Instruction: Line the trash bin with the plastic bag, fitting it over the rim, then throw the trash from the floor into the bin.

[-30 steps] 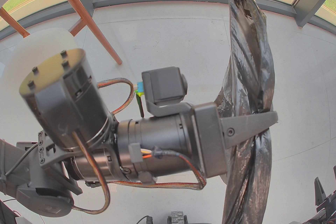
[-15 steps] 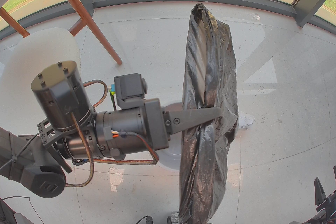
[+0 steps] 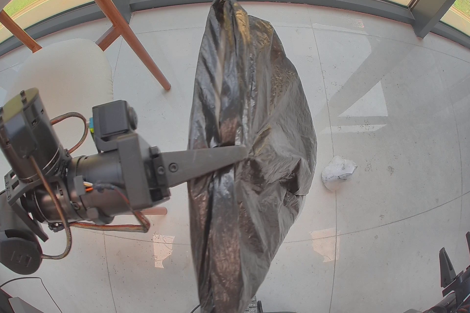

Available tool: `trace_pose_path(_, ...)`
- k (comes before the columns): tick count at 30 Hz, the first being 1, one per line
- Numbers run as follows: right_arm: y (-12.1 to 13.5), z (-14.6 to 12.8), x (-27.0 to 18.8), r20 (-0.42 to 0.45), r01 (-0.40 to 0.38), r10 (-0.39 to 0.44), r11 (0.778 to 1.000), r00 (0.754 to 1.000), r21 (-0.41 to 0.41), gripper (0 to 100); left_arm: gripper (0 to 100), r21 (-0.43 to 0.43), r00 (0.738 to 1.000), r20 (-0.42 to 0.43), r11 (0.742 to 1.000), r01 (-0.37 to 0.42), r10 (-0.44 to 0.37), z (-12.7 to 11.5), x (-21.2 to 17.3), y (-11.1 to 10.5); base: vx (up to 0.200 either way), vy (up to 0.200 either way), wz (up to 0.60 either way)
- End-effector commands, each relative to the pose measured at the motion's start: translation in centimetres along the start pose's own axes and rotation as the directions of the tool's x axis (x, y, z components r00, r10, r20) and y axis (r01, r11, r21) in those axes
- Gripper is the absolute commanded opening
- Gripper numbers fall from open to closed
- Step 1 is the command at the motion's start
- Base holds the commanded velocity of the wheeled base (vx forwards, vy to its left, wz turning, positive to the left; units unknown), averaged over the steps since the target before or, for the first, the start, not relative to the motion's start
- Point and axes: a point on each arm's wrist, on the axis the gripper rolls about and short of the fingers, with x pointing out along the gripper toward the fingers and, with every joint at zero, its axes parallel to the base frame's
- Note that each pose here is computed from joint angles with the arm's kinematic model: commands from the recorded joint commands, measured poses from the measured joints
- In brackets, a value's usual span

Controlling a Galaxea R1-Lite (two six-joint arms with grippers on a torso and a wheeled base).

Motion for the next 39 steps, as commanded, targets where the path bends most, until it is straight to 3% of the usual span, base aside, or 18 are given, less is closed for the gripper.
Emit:
trace_pose_path(1,0.0,-0.5,0.3,-0.034,-0.001,0.001,1.0,0.999,-0.002,100,0,0.012,1.0,0.018,1.0,-0.004,0.004,-0.4,-2.5,-1.2,0.0,0.0,0.0)
trace_pose_path(8,0.0,-0.4,0.3,-0.042,-0.002,0.002,1.0,0.999,-0.002,100,0,0.029,1.0,0.006,0.999,-0.022,0.022,-0.8,-2.5,-0.7,0.0,0.0,0.0)
trace_pose_path(11,0.0,-0.5,0.3,-0.036,-0.001,0.001,1.0,0.999,-0.001,100,0,0.133,0.996,-0.038,0.989,-0.069,0.075,-1.9,-2.2,1.2,0.0,0.0,0.0)
trace_pose_path(15,0.0,-0.5,0.2,-0.032,-0.001,0.001,1.0,0.999,-0.001,100,0,0.197,0.988,-0.023,0.97,-0.145,0.152,-1.7,-3.1,3.1,0.0,0.0,0.0)
trace_pose_path(20,0.0,-0.5,0.3,-0.036,0.001,-0.001,1.0,0.999,-0.001,100,0,0.179,0.984,-0.028,0.969,-0.17,0.177,-1.7,-3.7,3.1,0.0,0.0,0.0)
trace_pose_path(32,0.0,-0.4,0.3,-0.042,0.001,-0.001,1.0,0.999,-0.001,100,0,0.153,0.978,-0.058,0.97,-0.188,0.199,-2.3,-8.4,-3.1,0.0,0.0,0.0)
trace_pose_path(39,0.0,-0.4,0.4,-0.052,-0.003,0.003,1.0,0.999,-0.001,100,0,0.163,0.97,-0.073,0.962,-0.218,0.233,-2.7,-9.3,-3.7,0.0,0.0,0.0)
